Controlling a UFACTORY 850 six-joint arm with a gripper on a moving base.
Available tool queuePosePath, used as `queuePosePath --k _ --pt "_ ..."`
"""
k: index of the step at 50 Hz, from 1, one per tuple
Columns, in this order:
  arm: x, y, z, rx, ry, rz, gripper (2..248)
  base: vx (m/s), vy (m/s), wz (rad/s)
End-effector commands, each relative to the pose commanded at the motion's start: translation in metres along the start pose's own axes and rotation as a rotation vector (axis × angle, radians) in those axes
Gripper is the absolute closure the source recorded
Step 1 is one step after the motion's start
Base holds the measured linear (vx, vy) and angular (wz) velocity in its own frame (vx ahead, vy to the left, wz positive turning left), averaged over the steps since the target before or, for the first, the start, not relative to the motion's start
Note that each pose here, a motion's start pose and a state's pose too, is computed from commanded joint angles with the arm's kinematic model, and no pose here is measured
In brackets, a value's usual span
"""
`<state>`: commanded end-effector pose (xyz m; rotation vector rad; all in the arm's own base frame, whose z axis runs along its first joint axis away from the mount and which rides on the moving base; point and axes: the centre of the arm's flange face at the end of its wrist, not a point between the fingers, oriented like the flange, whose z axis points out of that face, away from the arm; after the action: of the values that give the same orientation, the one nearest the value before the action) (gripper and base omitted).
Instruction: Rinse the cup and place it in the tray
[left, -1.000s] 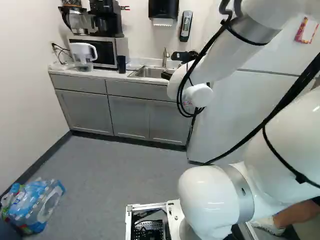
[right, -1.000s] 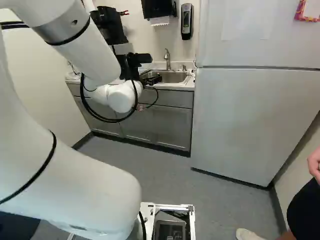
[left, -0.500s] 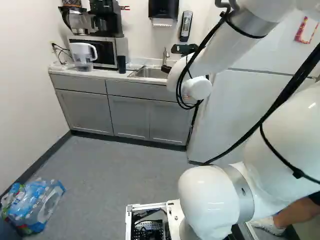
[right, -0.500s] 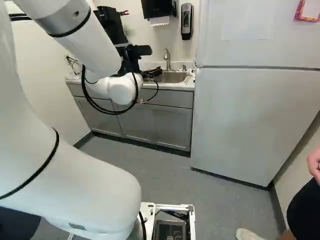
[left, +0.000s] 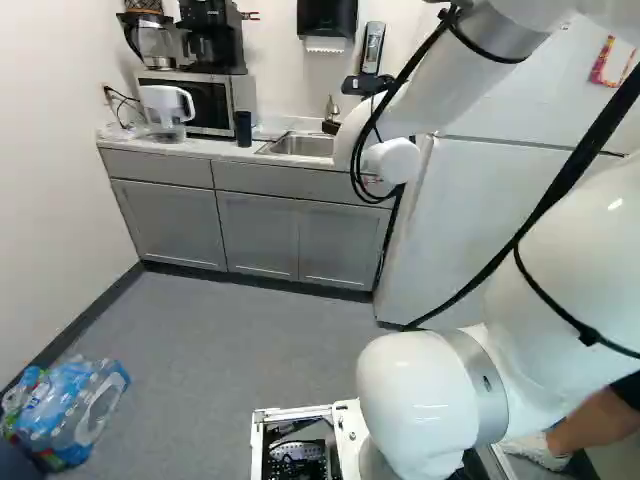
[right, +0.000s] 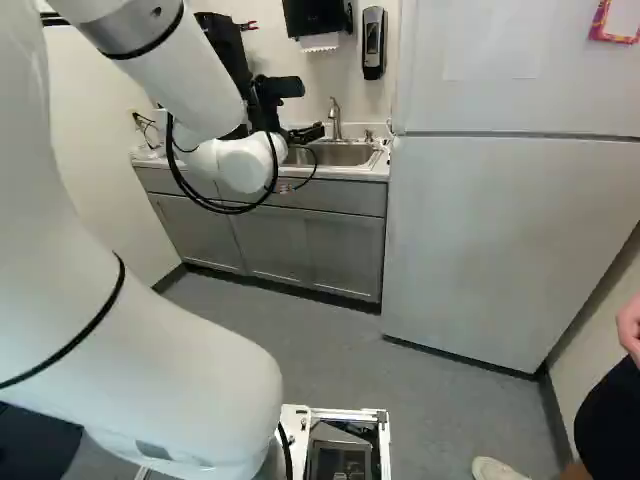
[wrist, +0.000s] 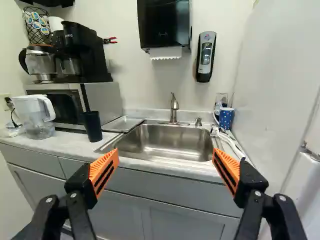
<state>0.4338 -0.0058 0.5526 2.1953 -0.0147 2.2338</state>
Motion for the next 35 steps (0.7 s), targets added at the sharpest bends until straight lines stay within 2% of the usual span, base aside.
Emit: queuePosePath --k 35 --pt "0.032 0.000 0.030 0.001 0.004 0.000 3 0.000 0.000 0.000"
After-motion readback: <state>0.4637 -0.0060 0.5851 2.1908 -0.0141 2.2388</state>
